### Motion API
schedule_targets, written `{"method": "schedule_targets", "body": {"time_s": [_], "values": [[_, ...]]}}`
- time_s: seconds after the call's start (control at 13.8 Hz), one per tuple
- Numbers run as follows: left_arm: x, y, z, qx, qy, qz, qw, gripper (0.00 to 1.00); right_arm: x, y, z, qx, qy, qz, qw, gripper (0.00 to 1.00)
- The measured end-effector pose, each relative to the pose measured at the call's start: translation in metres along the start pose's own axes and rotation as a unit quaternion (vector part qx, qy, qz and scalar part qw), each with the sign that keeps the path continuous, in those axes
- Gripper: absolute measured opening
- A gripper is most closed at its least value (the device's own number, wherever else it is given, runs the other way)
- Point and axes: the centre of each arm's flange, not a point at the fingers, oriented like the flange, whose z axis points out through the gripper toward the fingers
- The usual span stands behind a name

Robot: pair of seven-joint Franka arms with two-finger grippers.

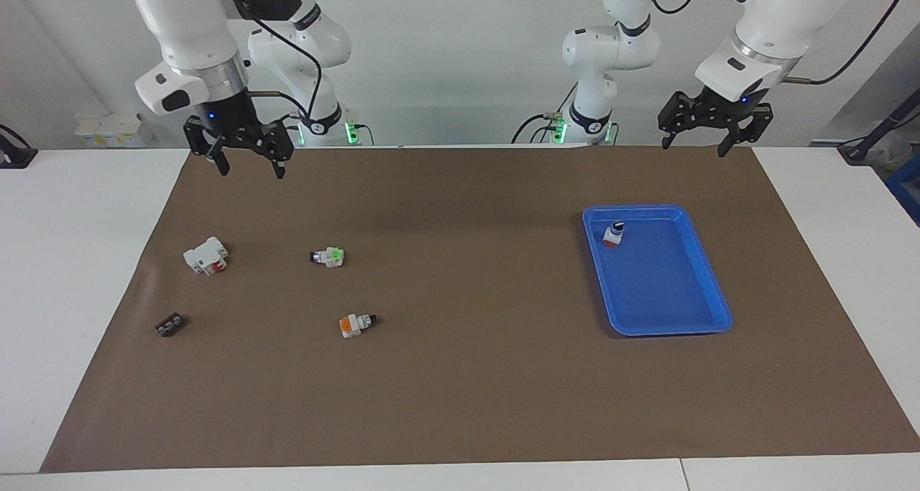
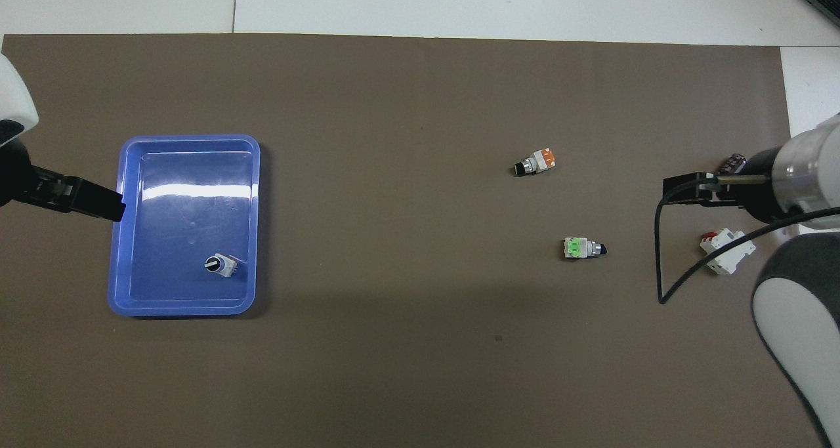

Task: Turn and place switch with both arms
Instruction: 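Reach the right gripper to the orange-capped switch and grasp it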

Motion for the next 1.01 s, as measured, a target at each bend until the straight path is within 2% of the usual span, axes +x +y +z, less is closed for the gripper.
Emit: {"method": "schedule_targets", "body": {"time_s": [0.14,0.29,0.51,0.65,0.8,1.01], "values": [[0.000,0.000,0.000,0.000,-0.001,0.000,1.000,1.00,-0.001,-0.011,0.016,0.002,0.007,-0.014,1.000,1.00],[-0.001,0.000,0.002,-0.001,-0.005,0.000,1.000,1.00,0.001,-0.014,0.033,0.007,0.027,-0.021,0.999,1.00],[-0.003,0.001,0.005,-0.001,-0.008,0.000,1.000,1.00,0.014,-0.024,0.073,0.013,0.045,0.000,0.999,1.00],[-0.005,0.001,0.006,-0.001,-0.009,0.000,1.000,1.00,0.028,-0.046,0.111,0.022,0.055,0.044,0.997,1.00],[-0.005,0.001,0.005,-0.001,-0.009,0.000,1.000,1.00,0.041,-0.063,0.151,0.034,0.064,0.121,0.990,1.00],[-0.005,0.001,0.006,-0.001,-0.010,0.000,1.000,1.00,0.058,-0.083,0.206,0.057,0.065,0.243,0.966,1.00]]}}
